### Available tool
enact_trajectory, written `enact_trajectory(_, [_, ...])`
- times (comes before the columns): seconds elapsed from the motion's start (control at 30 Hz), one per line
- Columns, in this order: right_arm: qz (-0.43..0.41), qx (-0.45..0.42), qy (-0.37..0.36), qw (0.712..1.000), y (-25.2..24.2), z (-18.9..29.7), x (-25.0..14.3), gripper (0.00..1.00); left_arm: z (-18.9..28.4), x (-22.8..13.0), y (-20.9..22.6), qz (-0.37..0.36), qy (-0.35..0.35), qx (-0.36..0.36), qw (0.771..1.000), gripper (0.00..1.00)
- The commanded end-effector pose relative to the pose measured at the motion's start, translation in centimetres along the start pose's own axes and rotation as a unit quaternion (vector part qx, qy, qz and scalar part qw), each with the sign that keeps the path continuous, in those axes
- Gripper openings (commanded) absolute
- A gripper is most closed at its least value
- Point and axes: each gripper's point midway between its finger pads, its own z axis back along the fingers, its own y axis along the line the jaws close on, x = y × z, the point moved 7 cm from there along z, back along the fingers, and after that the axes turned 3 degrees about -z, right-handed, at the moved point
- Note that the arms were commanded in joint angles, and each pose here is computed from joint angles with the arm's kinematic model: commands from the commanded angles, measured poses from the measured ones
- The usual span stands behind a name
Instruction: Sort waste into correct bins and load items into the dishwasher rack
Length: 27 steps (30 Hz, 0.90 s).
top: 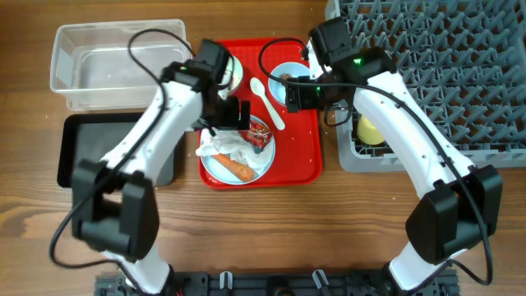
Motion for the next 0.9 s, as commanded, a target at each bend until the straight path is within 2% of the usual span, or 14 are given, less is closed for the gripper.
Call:
enact_trajectory(0.0, [-0.011, -0.013, 0.004, 1.000, -0.7, -0.1, 0.1, 0.91, -3.0, -0.4, -1.4, -0.029, 0.042, -0.002, 0.999, 1.00])
enact_trajectory(0.2, [-0.018, -0.017, 0.005, 1.000, -1.5, 0.0, 0.2, 0.91, -6.7, -0.2, -3.1, -0.052, 0.052, -0.003, 0.997, 1.00])
enact_trajectory(0.4, [-0.012, -0.018, 0.009, 1.000, -1.5, 0.0, 0.1, 0.91, -10.0, -0.3, -2.9, -0.052, 0.073, 0.003, 0.996, 1.00])
enact_trajectory(0.43, [-0.011, -0.019, 0.010, 1.000, -1.5, 0.0, 0.0, 0.91, -10.5, -0.3, -2.9, -0.052, 0.075, 0.005, 0.996, 0.94])
enact_trajectory(0.47, [-0.010, -0.019, 0.011, 1.000, -1.5, 0.0, 0.0, 0.91, -11.0, -0.4, -2.8, -0.051, 0.079, 0.007, 0.996, 0.82])
enact_trajectory(0.5, [-0.010, -0.019, 0.012, 1.000, -1.6, 0.0, 0.0, 0.91, -11.2, -0.4, -2.8, -0.051, 0.079, 0.007, 0.996, 0.66])
enact_trajectory(0.53, [-0.010, -0.019, 0.013, 1.000, -1.6, 0.0, -0.1, 0.91, -11.4, -0.4, -2.7, -0.051, 0.080, 0.007, 0.995, 0.36])
enact_trajectory(0.57, [-0.010, -0.019, 0.013, 1.000, -1.6, 0.0, -0.1, 0.91, -11.4, -0.3, -2.7, -0.051, 0.080, 0.007, 0.995, 0.16])
enact_trajectory(0.6, [-0.010, -0.019, 0.013, 1.000, -1.6, 0.0, -0.1, 0.91, -11.4, -0.3, -2.8, -0.051, 0.079, 0.007, 0.996, 0.04])
enact_trajectory(0.77, [-0.011, -0.020, 0.014, 1.000, -1.6, 0.0, -0.1, 0.91, -10.9, -0.4, -2.7, -0.050, 0.082, 0.007, 0.995, 0.04])
enact_trajectory(0.87, [-0.011, -0.020, 0.014, 1.000, -1.6, 0.0, -0.1, 0.91, -8.9, 0.1, -2.8, -0.047, 0.073, 0.005, 0.996, 0.04])
